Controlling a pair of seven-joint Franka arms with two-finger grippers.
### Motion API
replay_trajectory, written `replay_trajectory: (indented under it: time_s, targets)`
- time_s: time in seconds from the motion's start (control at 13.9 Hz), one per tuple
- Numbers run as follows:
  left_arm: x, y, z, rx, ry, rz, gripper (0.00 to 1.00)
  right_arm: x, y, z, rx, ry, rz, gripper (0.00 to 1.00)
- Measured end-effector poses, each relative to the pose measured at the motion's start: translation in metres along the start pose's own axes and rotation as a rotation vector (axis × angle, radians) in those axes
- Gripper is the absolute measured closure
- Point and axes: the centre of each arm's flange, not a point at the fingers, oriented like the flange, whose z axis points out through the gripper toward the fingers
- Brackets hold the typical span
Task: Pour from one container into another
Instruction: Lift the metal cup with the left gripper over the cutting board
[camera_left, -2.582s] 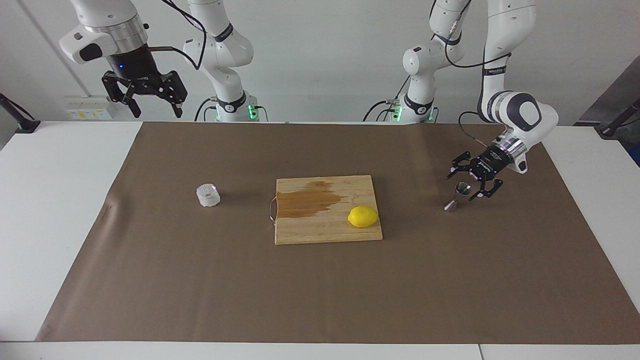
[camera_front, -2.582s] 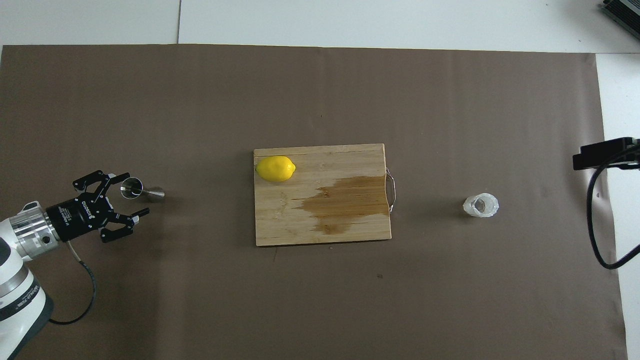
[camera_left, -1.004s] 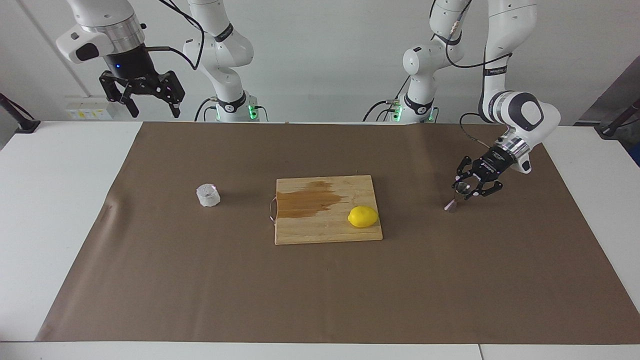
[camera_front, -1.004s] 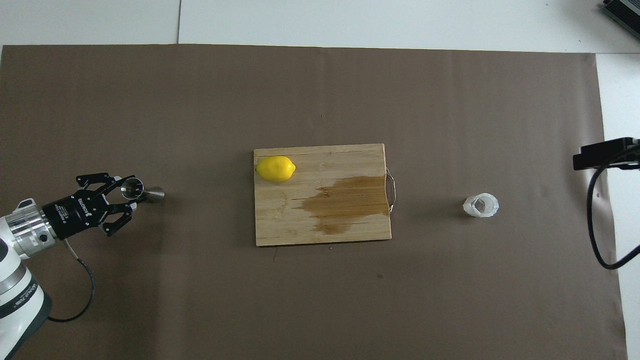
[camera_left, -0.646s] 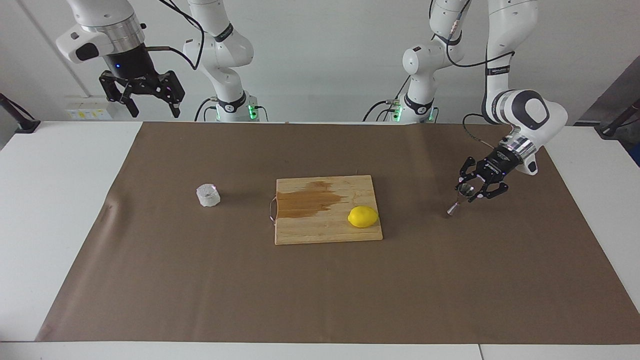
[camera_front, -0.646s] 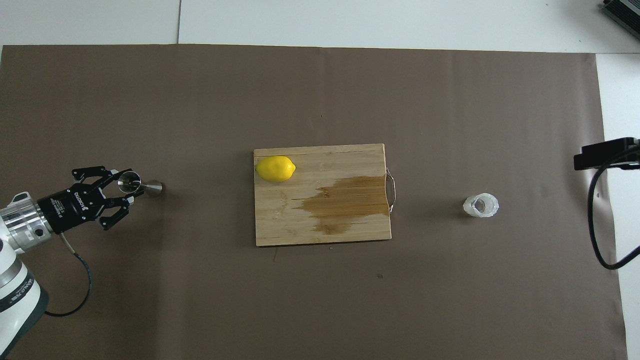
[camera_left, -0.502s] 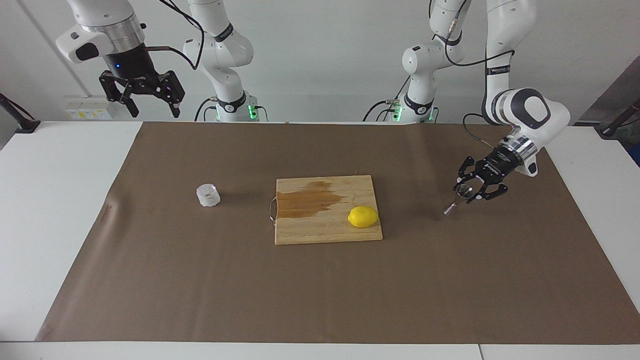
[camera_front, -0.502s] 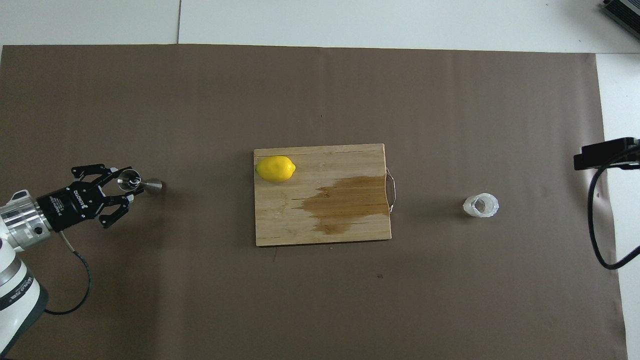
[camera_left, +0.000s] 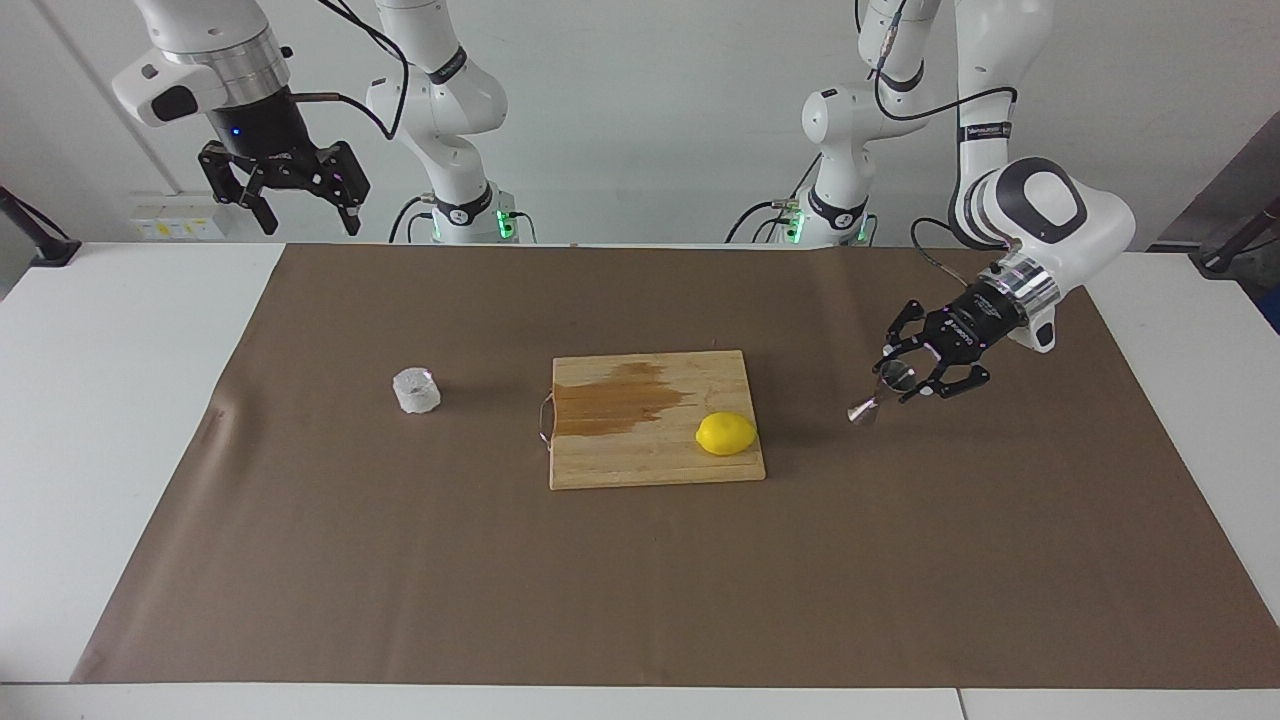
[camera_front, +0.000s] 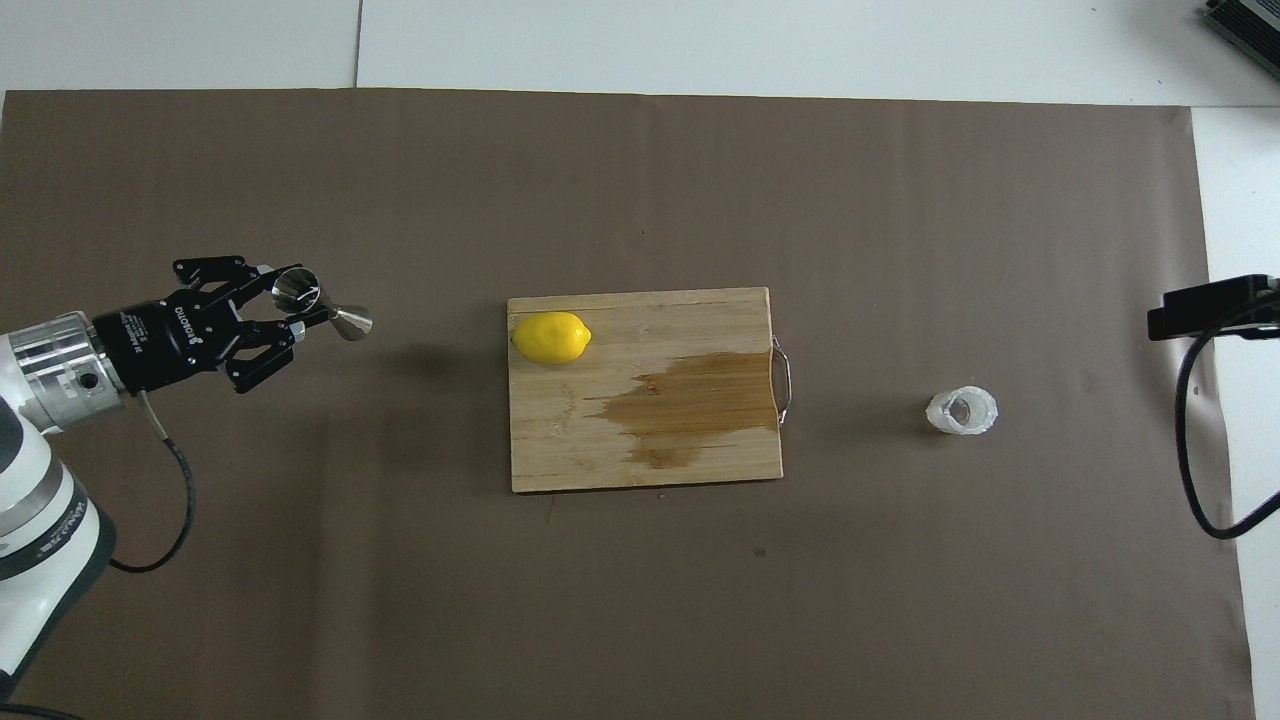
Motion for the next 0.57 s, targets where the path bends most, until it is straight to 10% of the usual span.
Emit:
replay_trajectory:
  time_s: [0.57]
  targets:
    - [-0.044, -0.104, 0.127, -0.114, -0.049, -0.119, 0.5, 0.0, 0.0, 0.0, 0.0, -0.001, 0.0, 0.0]
